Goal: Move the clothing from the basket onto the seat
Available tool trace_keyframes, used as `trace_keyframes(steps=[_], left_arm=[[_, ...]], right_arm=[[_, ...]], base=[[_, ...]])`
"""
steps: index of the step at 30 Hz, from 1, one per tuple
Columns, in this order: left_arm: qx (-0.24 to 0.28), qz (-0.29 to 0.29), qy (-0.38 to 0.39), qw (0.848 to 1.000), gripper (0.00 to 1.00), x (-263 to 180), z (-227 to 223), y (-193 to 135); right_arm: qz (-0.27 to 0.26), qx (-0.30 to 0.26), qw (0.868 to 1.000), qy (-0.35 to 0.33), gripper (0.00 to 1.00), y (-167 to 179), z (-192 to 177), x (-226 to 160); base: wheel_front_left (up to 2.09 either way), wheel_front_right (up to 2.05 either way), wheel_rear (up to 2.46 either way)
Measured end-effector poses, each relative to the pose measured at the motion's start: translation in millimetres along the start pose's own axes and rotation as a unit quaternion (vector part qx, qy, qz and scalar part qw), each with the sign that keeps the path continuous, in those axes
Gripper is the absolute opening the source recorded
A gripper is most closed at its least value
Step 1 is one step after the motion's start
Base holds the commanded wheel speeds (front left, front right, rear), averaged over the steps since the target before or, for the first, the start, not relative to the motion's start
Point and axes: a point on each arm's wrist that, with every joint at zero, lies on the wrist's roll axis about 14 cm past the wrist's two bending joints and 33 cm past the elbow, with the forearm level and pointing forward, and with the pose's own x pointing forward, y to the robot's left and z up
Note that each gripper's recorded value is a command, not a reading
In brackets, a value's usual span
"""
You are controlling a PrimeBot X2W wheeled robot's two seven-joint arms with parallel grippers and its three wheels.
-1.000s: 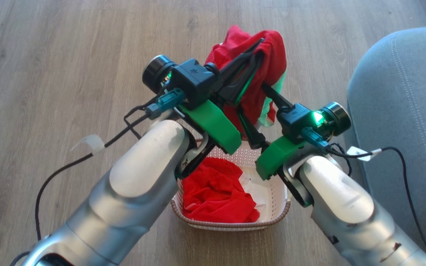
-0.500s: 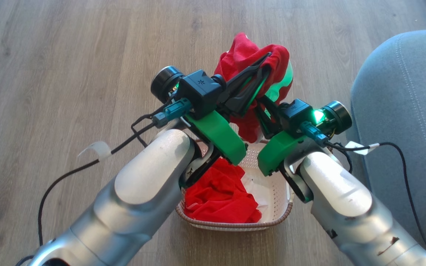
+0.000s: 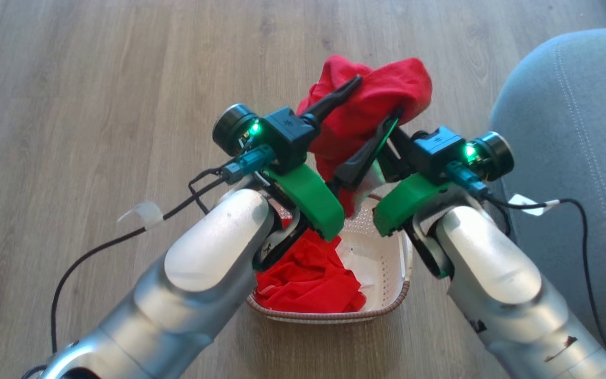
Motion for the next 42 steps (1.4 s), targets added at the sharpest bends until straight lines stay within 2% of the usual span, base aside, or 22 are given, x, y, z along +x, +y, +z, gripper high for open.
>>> trace_keyframes(steps=[10,20,25,38,42], left_arm=[[-0.008,-0.023,0.041,0.999,1.0,1,-31,-4],[-0.032,-0.074,0.056,0.995,1.0,17,-52,-31],[-0.062,-0.107,0.064,0.99,1.0,21,-67,-59],[-0.098,-0.195,0.053,0.974,1.0,41,-70,-124],[-0.106,-0.219,0.047,0.969,1.0,46,-69,-139]], right_arm=[[-0.078,0.007,0.997,-0.017,0.0,-45,8,-28],[-0.17,-0.017,0.984,-0.04,0.0,-97,31,-77],[-0.233,-0.027,0.971,-0.046,0.0,-121,42,-122],[-0.335,-0.055,0.939,-0.053,0.0,-149,66,-202],[-0.369,-0.064,0.925,-0.06,0.0,-156,74,-227]], base=[[0.0,0.0,0.0],[0.0,0.0,0.0],[0.0,0.0,0.0],[0.0,0.0,0.0],[0.0,0.0,0.0]])
